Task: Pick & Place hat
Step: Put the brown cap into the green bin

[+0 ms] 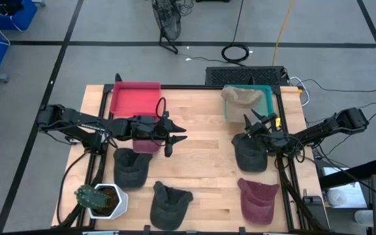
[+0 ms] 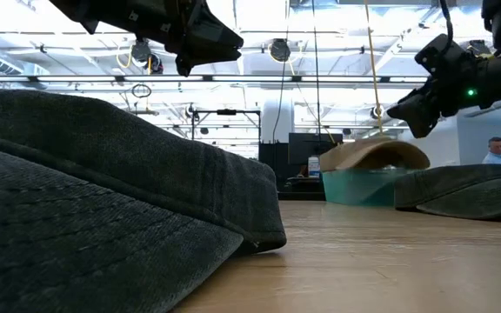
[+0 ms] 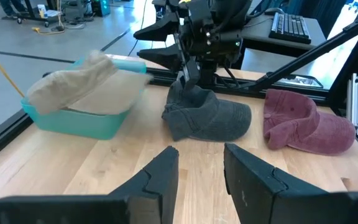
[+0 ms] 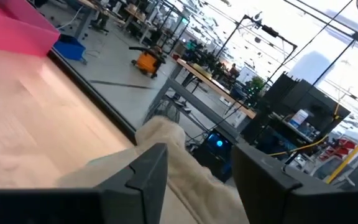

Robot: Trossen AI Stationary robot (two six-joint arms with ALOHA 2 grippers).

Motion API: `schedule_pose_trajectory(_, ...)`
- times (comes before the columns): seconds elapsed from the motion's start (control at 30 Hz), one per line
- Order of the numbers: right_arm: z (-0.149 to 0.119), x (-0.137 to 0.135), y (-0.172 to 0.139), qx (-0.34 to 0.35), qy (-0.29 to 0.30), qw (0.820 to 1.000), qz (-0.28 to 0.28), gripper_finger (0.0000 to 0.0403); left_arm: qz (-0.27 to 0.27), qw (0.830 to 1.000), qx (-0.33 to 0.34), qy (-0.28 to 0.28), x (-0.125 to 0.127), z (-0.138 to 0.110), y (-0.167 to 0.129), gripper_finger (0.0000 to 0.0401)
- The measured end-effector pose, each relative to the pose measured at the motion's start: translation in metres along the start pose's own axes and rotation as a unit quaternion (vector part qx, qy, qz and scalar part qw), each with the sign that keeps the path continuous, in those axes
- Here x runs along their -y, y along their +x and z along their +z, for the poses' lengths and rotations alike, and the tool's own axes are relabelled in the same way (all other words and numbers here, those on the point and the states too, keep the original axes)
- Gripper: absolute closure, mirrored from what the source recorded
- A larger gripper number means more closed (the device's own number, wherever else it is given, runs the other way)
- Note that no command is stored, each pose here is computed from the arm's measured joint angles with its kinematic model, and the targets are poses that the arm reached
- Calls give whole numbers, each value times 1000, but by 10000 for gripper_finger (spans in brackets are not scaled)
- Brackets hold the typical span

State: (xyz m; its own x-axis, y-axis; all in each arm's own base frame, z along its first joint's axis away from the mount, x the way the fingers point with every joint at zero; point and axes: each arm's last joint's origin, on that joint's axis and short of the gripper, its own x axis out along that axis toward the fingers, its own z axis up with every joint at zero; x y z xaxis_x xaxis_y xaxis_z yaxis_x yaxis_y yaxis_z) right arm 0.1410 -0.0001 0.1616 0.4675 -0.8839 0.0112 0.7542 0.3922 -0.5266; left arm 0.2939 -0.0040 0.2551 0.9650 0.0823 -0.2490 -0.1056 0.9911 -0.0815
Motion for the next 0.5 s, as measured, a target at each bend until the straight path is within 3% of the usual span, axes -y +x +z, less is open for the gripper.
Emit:
schedule_pose_trajectory(0.13,-1,0,0,0,30,1000,2,250,0,1000,0,-1,0,0,0,268)
schedule_pose_trajectory(0.3,-1,0,0,4,131,991,9,255,0,1000,-1,1,0,0,0,268)
schedule_pose_trajectory(0.4,1,-3,-2,24,200,978,57,254,0,1000,0,1,0,0,0,268)
schedule_pose_trajectory(0.5,3,-7,-5,43,226,966,118,254,0,1000,0,0,0,0,0,268)
